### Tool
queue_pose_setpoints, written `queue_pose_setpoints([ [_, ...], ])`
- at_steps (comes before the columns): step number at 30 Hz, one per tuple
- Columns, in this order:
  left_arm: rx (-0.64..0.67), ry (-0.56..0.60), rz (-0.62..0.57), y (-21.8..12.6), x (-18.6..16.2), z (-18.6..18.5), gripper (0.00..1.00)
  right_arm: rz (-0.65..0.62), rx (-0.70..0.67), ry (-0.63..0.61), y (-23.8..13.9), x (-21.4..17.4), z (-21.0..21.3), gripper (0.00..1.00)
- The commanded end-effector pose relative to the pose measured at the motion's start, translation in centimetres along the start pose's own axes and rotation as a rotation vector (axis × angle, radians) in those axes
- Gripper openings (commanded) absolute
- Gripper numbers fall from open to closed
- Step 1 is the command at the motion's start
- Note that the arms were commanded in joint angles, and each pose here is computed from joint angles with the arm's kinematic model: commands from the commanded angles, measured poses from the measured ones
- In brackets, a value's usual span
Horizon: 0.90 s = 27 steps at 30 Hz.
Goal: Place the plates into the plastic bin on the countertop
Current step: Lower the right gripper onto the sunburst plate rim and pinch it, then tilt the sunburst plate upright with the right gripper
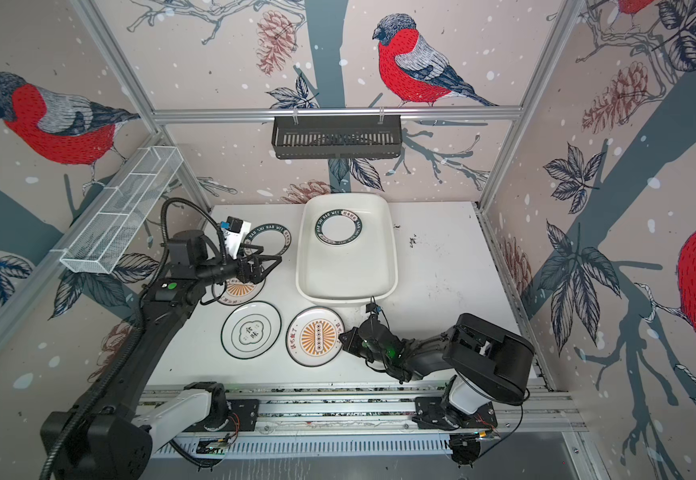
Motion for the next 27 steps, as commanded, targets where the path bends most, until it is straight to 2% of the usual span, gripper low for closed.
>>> queue_pose_setpoints([
  [1, -0.018, 0.042, -0.035, -0.1, 0.9, -0.3, 0.95, 0.000, 0.006, -0.001, -0.3, 0.0, 0.0, 0.02],
  [16, -0.010, 0.044, -0.038, -0.2, 1.0, -0.2, 0.95, 0.007, 0.072, 0.002, -1.6, 0.2, 1.3, 0.01],
  [27, 0.022, 0.072, -0.040, -0.3, 1.5, 0.1, 0.95, 0.014, 0.045, -0.040, -2.3, 0.2, 1.4, 0.02],
])
Point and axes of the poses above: each gripper's point midway between its finger pads, its own y axis out along the fingers, its own z axis along the line the jaws close on, x = y × z, the point moved 3 cm from there along -y, back along the fingers, and after that the axes turned 2 degrees about -y, right-handed, at the moved point
